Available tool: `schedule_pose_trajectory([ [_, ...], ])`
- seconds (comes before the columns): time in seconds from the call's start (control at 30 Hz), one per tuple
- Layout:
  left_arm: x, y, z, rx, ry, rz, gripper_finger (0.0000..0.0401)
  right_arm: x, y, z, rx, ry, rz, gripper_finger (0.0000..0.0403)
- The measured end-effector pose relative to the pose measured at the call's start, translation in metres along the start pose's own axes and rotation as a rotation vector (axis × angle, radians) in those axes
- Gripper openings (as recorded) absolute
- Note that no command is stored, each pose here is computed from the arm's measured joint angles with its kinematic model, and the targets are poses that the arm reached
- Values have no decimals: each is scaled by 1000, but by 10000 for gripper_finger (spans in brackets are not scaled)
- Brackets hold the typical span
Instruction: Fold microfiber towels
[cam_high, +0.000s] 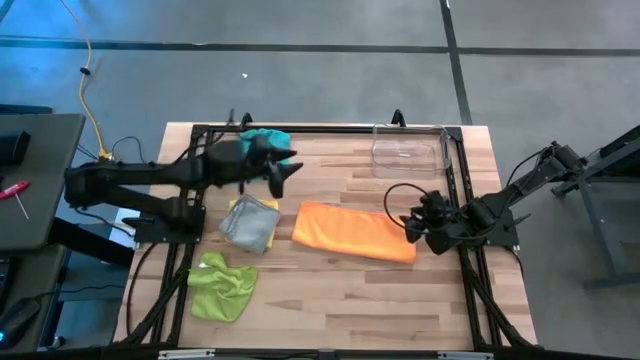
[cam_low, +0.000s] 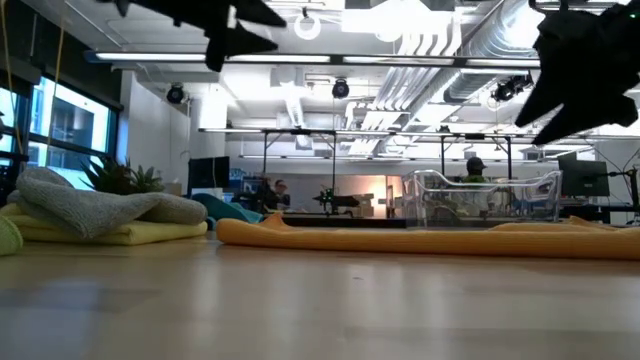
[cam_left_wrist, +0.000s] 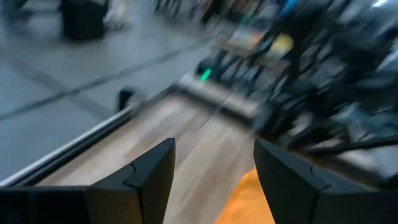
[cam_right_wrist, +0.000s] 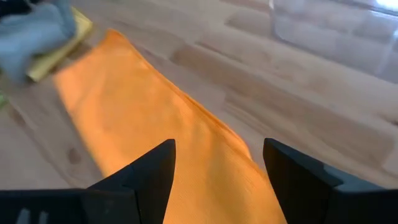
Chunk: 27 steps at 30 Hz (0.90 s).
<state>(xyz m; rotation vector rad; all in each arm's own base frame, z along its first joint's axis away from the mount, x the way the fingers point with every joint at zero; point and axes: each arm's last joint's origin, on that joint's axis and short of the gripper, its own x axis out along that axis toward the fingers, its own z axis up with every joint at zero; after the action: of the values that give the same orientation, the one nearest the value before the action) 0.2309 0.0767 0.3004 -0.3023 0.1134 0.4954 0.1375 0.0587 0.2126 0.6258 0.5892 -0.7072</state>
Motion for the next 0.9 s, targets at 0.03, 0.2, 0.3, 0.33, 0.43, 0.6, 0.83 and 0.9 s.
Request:
schedule_pose_trajectory([
  [0.03, -5, -2, -5, -14, -39, -34, 209, 0, 2, 1, -11, -13, 15, 236],
  [0.2, -19, -2, -48, -119, -134, -146, 209, -1, 11, 5, -56, -92, 73, 236],
  [0.3, -25, -1, -69, -198, -168, -201, 209, -1, 14, 7, -75, -128, 94, 236],
  [0.33, -27, 0, -74, -213, -175, -219, 209, -1, 15, 7, -81, -132, 100, 236],
  [0.43, -31, 0, -82, -234, -182, -266, 209, -2, 17, 7, -92, -138, 111, 236],
  [0.6, -32, -2, -83, -173, -177, -308, 209, -2, 18, 8, -88, -140, 118, 236],
  [0.83, -32, -2, -83, -99, -189, -300, 209, -2, 22, 9, -107, -156, 151, 236],
  [0.9, -32, -2, -83, -100, -190, -297, 209, -2, 23, 10, -80, -158, 158, 236],
])
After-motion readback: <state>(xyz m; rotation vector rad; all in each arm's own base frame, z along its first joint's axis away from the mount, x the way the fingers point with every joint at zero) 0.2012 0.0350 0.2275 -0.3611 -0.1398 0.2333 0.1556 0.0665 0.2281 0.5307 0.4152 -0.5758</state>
